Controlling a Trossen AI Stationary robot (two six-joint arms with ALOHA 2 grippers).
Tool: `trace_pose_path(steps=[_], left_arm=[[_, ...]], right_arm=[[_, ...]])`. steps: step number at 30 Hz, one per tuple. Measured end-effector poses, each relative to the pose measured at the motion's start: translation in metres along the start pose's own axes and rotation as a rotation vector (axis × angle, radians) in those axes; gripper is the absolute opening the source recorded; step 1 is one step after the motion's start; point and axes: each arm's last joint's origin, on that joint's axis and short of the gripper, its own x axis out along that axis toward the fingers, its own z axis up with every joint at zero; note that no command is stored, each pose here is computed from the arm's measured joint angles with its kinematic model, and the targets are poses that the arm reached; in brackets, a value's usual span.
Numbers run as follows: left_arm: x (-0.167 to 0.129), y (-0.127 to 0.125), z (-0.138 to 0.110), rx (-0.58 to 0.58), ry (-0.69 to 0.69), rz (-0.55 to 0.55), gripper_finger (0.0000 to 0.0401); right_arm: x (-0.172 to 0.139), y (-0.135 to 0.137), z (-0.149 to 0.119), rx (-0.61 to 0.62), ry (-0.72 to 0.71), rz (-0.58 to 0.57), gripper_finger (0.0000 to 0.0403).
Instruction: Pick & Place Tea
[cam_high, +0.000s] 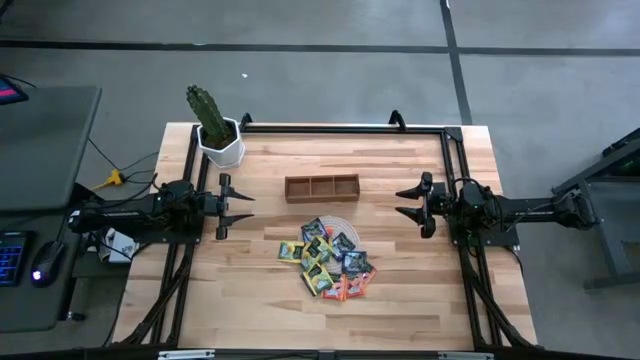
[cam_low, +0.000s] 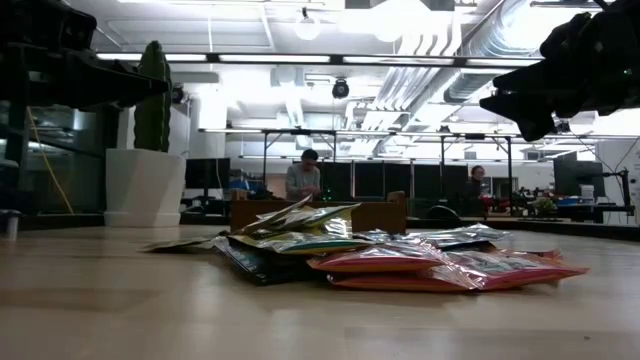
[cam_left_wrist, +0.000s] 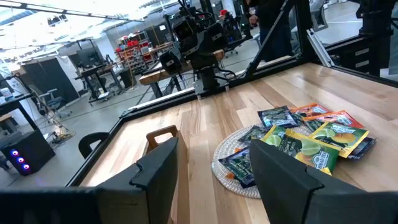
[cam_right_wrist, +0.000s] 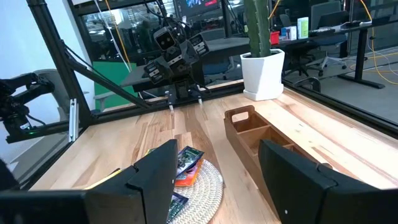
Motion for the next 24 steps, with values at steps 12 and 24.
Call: trace_pose_path(steps=[12, 24], left_arm=[[0.0, 0.0001, 0.0, 0.0, 0.001, 0.005, 0.0193], [0.0, 0.0011, 0.0005, 0.001, 0.001, 0.03, 0.0193]], right_arm=[[0.0, 0.0, 0.0, 0.0, 0.0, 0.0, 0.022], [0.0, 0.0, 0.0, 0.0, 0.0, 0.0, 0.022]])
